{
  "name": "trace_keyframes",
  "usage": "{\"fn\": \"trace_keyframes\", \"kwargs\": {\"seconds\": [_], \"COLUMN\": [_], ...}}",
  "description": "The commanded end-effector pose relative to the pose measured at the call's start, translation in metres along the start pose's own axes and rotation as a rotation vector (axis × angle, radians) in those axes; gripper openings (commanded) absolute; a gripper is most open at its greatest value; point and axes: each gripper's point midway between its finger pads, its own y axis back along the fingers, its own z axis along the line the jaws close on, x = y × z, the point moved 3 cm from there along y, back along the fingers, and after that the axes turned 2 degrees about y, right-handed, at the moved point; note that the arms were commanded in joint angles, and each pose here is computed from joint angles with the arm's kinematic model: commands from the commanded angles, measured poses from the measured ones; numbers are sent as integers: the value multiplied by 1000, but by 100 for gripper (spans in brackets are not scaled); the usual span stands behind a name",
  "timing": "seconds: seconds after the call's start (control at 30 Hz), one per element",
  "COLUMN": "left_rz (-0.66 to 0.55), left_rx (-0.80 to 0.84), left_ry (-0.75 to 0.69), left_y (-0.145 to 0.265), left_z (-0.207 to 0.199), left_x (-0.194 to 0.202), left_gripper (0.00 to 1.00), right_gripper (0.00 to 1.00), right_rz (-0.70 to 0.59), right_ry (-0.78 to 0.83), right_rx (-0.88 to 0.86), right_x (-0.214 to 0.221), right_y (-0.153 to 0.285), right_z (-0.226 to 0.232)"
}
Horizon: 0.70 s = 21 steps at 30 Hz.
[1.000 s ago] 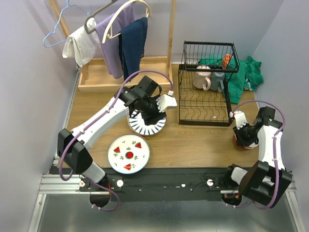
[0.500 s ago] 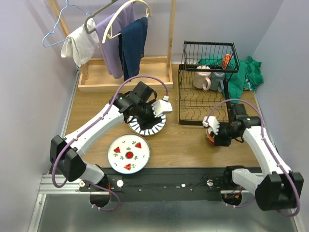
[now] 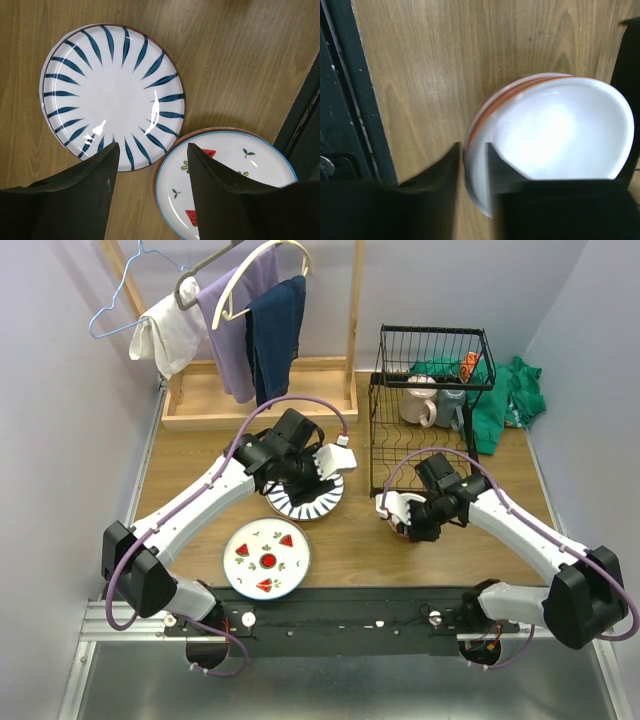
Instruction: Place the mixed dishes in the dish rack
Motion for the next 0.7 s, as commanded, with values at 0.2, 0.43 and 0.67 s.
{"fn": "trace_keyframes", "kwargs": {"seconds": [0.2,0.43,0.67], "left_rz": [-55,-163,-164], "left_rx": [78,160,282], "left_ry": [-63,-237,-233], "left_y": [-5,-33,-82], "left_z": [-16,-50,-70], "left_x": [-22,-61,-106], "left_gripper": [70,72,62], "right_gripper": [57,59,66], "right_rz": [17,-49,-272], "right_ry": [133,-65,-775], "right_rx": [123,290,700], "right_x": [-7,-34,-28], "right_y": [45,103,154], "right_z": [6,4,-36]}}
